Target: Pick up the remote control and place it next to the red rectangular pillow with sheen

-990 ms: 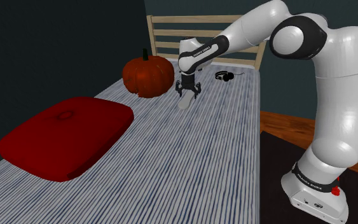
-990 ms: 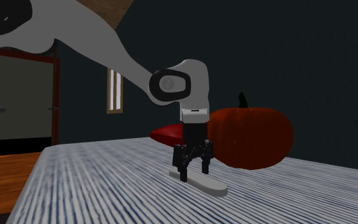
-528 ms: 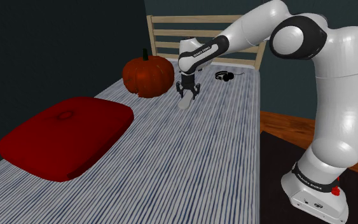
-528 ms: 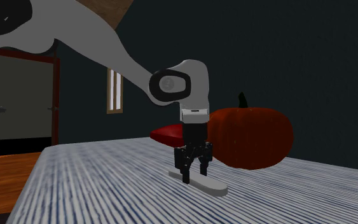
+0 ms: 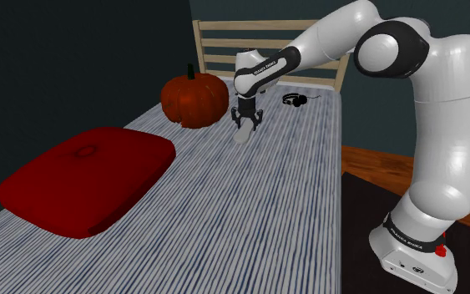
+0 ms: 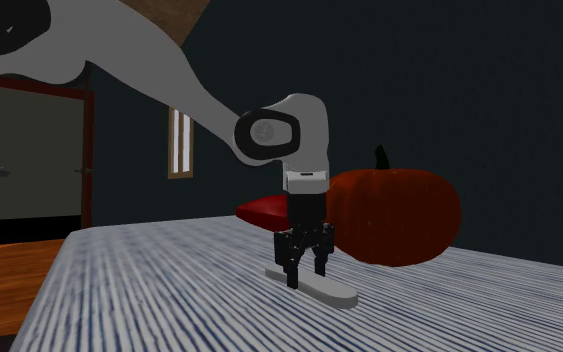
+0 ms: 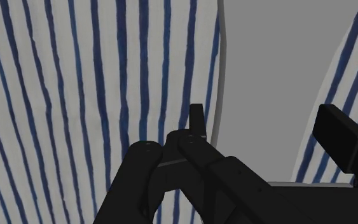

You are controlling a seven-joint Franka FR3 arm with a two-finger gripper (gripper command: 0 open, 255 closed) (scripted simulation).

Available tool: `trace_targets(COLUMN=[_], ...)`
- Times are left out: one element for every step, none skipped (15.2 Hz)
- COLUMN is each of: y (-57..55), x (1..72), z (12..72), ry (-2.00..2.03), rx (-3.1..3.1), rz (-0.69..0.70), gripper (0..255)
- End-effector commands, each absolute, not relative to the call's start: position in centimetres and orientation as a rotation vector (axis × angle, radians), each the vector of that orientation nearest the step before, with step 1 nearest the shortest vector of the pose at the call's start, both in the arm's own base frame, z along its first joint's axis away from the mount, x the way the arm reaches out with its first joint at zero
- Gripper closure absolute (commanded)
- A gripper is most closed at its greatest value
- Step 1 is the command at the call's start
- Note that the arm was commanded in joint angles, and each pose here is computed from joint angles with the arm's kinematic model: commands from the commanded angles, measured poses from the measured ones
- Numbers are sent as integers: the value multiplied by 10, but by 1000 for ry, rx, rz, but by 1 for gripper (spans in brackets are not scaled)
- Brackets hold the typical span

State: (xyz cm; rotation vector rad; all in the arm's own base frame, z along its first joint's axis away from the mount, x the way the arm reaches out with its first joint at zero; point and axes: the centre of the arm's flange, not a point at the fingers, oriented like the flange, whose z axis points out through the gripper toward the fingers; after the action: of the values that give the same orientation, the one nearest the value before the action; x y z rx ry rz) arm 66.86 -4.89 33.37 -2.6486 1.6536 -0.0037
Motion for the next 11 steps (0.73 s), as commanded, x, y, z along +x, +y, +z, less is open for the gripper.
trace_targets(y=[-49, -49, -49, -49, -49, -49, -49, -49, -49, -49, -49], x=[669, 669, 669, 669, 669, 669, 669, 669, 669, 669, 669], z=[339, 344, 349, 355, 360, 365, 371, 376, 381, 386, 392], ry=[1653, 1653, 1653, 1653, 1653, 1653, 1653, 1653, 1653, 1653, 1653], rx=[-2649, -2649, -2649, -2649, -2649, -2649, -2649, -2649, -2649, -2649, -2649], rz=[-4, -4, -4, -4, -4, -4, -4, -4, -4, -4, -4], gripper=[255, 255, 255, 255, 255, 255, 255, 255, 255, 255, 255])
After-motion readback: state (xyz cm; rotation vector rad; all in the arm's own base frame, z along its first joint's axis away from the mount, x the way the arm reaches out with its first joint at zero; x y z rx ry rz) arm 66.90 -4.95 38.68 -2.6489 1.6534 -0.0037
